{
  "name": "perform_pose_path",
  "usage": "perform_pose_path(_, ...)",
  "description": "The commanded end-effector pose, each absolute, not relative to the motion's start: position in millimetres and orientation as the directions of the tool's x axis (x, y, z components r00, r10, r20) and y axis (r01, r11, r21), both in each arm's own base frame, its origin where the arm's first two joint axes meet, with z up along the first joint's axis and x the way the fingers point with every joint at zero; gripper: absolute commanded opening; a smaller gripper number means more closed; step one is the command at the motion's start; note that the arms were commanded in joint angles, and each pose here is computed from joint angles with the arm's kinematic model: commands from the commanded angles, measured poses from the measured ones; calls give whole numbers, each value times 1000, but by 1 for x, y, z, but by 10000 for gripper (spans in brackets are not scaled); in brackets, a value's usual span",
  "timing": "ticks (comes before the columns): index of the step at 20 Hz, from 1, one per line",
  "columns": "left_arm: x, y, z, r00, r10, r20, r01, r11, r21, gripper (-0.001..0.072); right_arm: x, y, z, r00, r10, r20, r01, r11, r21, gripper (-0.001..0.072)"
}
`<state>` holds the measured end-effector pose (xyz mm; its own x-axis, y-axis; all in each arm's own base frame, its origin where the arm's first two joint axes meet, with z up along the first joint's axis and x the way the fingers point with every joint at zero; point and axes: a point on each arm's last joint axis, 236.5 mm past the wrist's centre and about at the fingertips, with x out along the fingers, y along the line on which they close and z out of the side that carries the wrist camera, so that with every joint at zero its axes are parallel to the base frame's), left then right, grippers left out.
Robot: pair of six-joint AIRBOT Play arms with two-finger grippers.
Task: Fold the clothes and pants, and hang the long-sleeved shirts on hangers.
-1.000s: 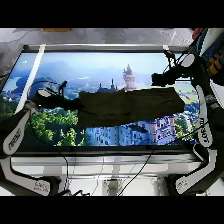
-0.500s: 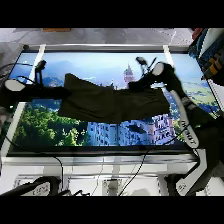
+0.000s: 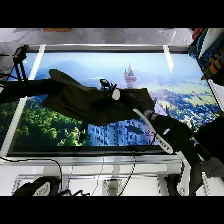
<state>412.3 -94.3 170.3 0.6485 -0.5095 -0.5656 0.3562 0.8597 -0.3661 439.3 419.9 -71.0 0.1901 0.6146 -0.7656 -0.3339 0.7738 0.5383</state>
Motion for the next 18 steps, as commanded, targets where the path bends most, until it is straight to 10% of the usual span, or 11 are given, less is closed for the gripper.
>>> perform_pose_path(1, 415, -106, 183, 661, -549, -512, 363, 831, -422, 20, 435, 441, -70, 219, 631, -744, -332, 765, 552, 32)
perform_pose_path(11, 463, -312, 153, 657, -707, -263, 364, 602, -711, 19, 527, 160, 51, 487, 236, -841, -131, 972, 197, 33)
perform_pose_path(18, 442, -480, 94, 689, -681, -248, 371, 625, -686, 41, 522, -1, 111, 571, 78, -817, 140, 971, 191, 32)
